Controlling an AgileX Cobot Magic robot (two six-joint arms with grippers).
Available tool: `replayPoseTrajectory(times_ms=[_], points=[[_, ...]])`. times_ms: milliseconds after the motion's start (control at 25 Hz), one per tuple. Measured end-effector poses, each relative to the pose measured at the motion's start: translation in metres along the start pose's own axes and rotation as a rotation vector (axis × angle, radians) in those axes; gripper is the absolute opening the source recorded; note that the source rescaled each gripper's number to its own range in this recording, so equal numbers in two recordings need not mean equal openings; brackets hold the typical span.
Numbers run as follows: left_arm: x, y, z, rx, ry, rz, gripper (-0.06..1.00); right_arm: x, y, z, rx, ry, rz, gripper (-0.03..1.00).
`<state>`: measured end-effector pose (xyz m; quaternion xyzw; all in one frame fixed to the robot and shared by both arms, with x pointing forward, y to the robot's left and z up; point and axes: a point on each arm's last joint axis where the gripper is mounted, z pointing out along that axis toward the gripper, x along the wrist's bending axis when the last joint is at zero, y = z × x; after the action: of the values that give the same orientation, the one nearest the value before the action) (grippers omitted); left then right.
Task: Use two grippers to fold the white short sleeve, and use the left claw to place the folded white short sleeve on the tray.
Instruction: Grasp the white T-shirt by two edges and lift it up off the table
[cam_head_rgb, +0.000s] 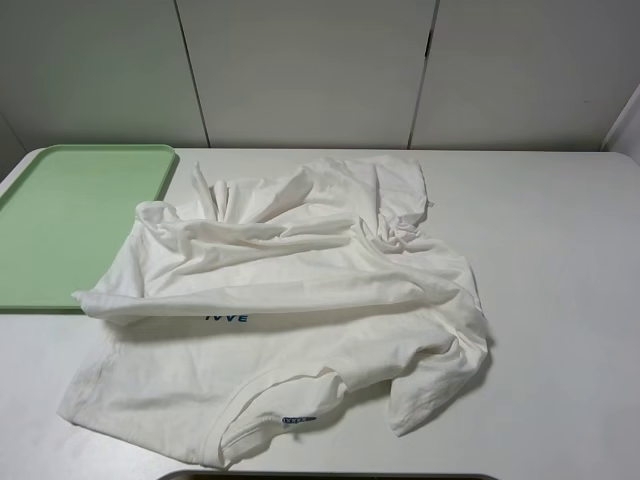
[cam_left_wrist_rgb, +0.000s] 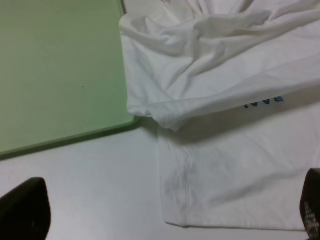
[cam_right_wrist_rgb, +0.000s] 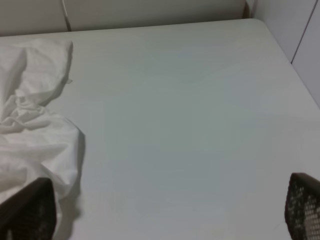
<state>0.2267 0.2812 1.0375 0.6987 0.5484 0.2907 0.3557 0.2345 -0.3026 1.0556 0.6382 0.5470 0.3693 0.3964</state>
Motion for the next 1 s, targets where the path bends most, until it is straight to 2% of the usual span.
replayPoseTrajectory(times_ms=[1000], points=[[0.0000,0.0000,0.0000,0.000,0.000,0.000,1.00,0.0000,0.0000,0.0000,0.000,0.000,0.000,1.00]])
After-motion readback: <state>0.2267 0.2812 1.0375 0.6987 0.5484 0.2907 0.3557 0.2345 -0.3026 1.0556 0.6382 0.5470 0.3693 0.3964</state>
